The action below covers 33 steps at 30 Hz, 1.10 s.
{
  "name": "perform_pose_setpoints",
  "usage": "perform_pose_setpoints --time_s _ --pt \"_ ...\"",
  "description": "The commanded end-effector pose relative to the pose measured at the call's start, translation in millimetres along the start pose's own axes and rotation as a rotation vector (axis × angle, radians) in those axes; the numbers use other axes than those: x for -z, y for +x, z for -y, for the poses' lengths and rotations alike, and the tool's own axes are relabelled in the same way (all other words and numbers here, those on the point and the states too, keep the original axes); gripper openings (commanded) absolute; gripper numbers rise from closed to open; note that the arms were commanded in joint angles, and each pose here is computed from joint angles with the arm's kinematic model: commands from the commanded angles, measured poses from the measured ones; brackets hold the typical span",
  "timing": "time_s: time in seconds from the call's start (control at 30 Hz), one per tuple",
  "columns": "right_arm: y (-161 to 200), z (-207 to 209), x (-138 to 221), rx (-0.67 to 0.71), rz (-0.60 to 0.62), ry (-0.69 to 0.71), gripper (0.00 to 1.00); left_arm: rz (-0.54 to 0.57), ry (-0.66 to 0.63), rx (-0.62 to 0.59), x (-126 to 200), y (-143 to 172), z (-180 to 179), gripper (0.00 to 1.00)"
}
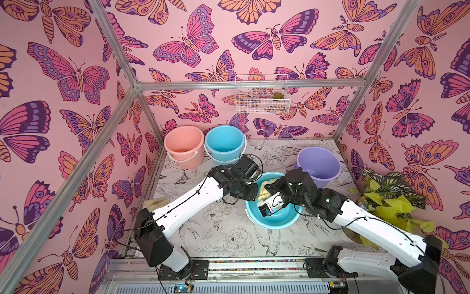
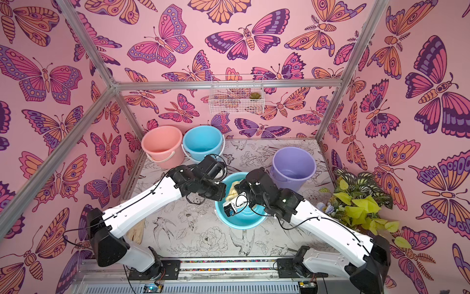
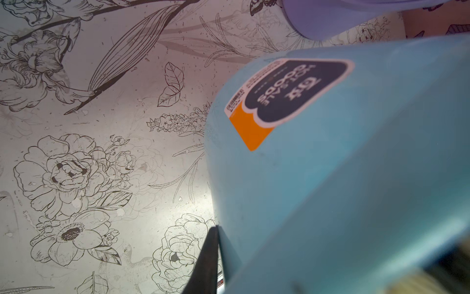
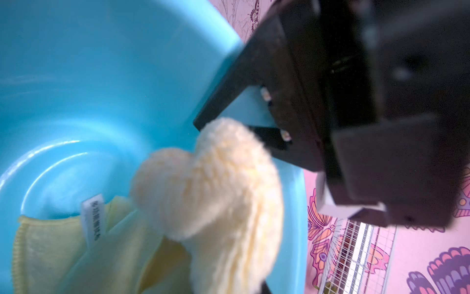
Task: Wipe the inside of the bucket with a cloth
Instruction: Wipe the dirt from the inside of the bucket.
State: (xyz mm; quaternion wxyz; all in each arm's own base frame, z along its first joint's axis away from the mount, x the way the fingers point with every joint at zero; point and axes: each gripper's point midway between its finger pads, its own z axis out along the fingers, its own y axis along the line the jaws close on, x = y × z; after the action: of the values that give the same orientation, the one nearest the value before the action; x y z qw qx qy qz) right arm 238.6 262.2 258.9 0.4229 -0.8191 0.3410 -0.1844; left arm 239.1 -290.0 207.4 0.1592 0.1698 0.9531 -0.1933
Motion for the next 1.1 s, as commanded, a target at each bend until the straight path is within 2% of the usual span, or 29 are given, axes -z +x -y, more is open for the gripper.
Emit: perform_pose_setpoints --time_s 0.0,0.2,0.43,1.07 --pt "7.7 -16.2 17.8 0.051 -0.081 -0.109 0.0 0.021 0.023 0.006 2.1 -8.8 5.5 0.0" --pt "17.8 -33.0 21.1 0.155 -0.203 -0.282 0.0 0.008 0.009 0.008 0.0 -7.1 3.2 0.0" --pt "20.3 -55.0 -11.4 0.171 -0.246 -0.377 0.0 0.0 -0.008 0.012 3.8 -4.1 -0.2 0.0" --pt "17.6 -135.5 -114.6 -0.093 -0.136 -0.533 0.0 0.003 -0.027 0.018 12.1 4.1 -7.3 0.0"
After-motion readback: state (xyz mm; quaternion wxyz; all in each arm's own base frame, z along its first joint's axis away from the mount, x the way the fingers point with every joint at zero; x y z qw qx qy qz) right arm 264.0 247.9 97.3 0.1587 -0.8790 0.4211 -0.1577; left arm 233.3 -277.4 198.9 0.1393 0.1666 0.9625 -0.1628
